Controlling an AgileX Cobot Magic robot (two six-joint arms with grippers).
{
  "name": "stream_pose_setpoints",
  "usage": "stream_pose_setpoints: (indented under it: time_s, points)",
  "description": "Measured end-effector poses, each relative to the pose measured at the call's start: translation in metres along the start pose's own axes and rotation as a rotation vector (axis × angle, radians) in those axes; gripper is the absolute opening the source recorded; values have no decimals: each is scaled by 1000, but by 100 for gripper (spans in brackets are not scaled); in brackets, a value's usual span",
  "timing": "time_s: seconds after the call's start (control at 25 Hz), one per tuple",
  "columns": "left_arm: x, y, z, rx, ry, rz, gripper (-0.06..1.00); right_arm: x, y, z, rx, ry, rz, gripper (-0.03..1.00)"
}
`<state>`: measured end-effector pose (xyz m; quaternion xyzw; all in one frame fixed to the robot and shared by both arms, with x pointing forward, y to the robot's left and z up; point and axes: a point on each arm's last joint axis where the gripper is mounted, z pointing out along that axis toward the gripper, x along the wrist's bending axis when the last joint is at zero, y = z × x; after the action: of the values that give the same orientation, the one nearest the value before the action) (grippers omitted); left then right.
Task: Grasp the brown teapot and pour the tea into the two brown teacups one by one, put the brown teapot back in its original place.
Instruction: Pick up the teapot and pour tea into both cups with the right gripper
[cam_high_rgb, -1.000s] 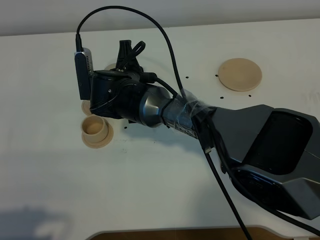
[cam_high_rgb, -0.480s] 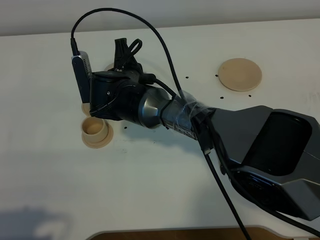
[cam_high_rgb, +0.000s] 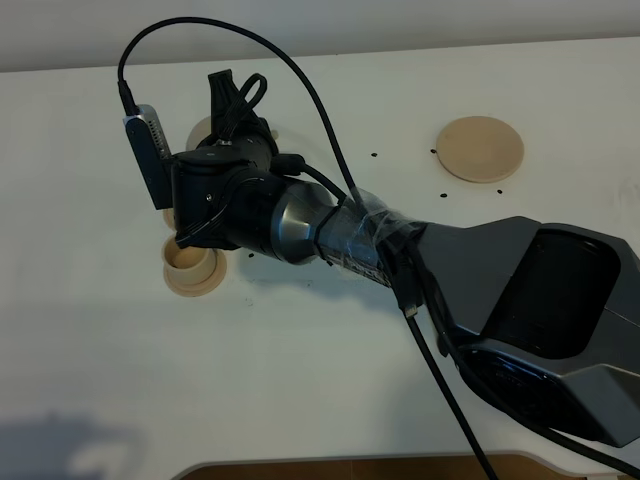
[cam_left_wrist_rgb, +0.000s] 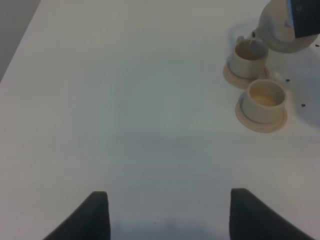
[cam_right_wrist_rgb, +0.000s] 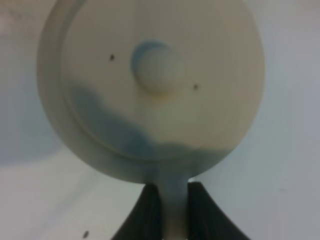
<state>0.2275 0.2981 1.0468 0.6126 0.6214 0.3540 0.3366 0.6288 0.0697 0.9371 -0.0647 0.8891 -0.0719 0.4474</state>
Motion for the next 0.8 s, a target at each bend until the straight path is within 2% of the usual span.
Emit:
stream_pose_setpoints:
  time_s: [0.4, 0.8]
  points:
    - [0, 0, 0, 0, 0, 0, 55, -5, -1, 0, 16, -55, -82, 12]
    - [0, 0, 0, 0, 0, 0, 55, -5, -1, 0, 19, -56, -165, 12]
